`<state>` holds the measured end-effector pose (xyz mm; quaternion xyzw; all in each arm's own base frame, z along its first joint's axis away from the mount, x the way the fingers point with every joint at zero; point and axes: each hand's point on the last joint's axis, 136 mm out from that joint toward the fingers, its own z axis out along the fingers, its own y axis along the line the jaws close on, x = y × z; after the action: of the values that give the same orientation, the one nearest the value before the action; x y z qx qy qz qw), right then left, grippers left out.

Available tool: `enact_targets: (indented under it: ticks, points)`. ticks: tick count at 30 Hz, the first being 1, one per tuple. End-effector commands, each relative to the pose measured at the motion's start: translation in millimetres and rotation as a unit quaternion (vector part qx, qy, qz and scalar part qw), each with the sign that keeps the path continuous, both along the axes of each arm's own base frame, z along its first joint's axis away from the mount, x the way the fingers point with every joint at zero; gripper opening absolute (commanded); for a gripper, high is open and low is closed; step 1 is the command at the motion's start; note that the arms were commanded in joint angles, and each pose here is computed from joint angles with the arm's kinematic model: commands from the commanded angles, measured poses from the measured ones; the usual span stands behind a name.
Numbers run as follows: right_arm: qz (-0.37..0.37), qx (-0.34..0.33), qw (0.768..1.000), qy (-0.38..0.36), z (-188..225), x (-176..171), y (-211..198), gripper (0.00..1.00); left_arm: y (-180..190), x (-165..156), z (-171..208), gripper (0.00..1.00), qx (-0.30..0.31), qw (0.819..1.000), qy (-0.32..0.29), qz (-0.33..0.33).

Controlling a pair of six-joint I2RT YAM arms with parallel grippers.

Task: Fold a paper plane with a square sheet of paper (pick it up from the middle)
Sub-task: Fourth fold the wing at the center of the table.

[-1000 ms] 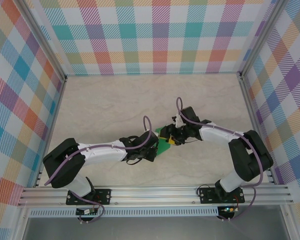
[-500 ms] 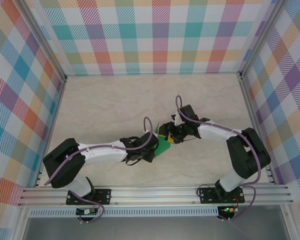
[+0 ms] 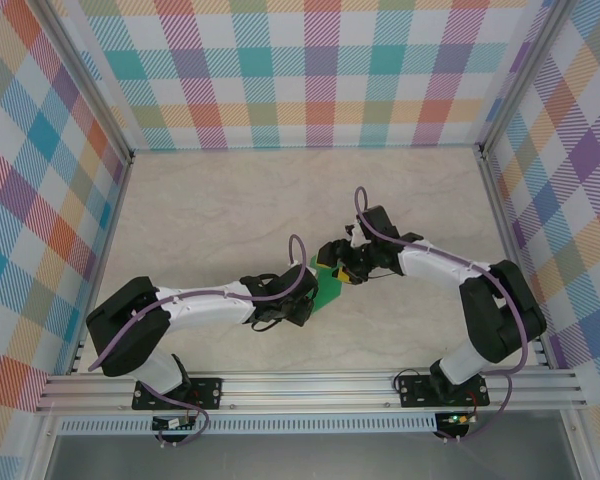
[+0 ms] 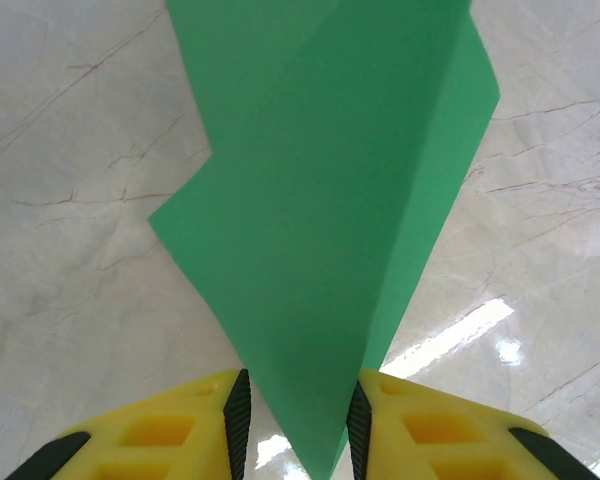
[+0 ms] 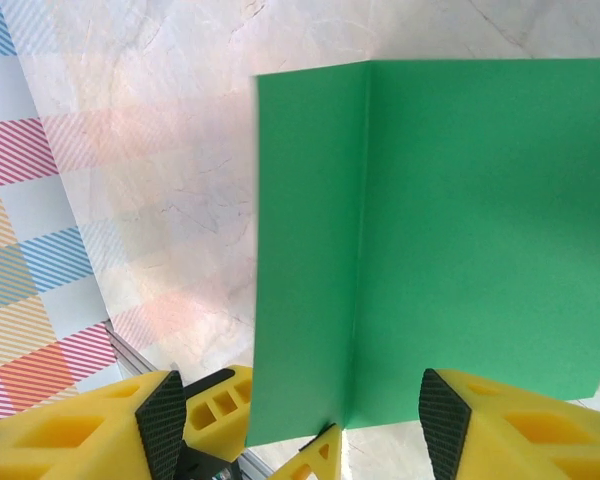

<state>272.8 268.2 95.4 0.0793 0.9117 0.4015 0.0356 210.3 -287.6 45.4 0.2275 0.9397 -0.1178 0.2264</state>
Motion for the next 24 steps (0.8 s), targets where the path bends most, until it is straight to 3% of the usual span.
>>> enact_targets:
  ticks: [1, 3, 7, 15, 24]
  points:
    - [0.006, -0.002, 1.0, 0.01, 1.9, 0.2, 3.9, 0.65, -12.3, 2.4, 16.2, 0.33, -0.022, 1.0, -0.017, -0.013]
    - [0.009, -0.006, 1.0, 0.019, -2.1, -0.4, 4.3, 0.64, -13.4, 2.0, 15.3, 0.33, -0.023, 1.0, -0.015, -0.015]
    - [0.021, -0.003, 0.999, 0.035, -10.3, -0.5, 10.7, 0.47, -15.6, 0.9, 12.3, 0.33, -0.022, 0.999, -0.01, -0.021]
    - [0.027, -0.007, 0.998, 0.05, -18.5, 1.6, 14.2, 0.25, -14.7, 1.3, 4.7, 0.4, -0.009, 1.0, -0.006, -0.019]
    - [0.029, -0.008, 0.998, 0.052, -20.7, 2.2, 15.5, 0.18, -23.4, -6.3, 1.3, 0.46, -0.007, 0.999, -0.001, -0.037]
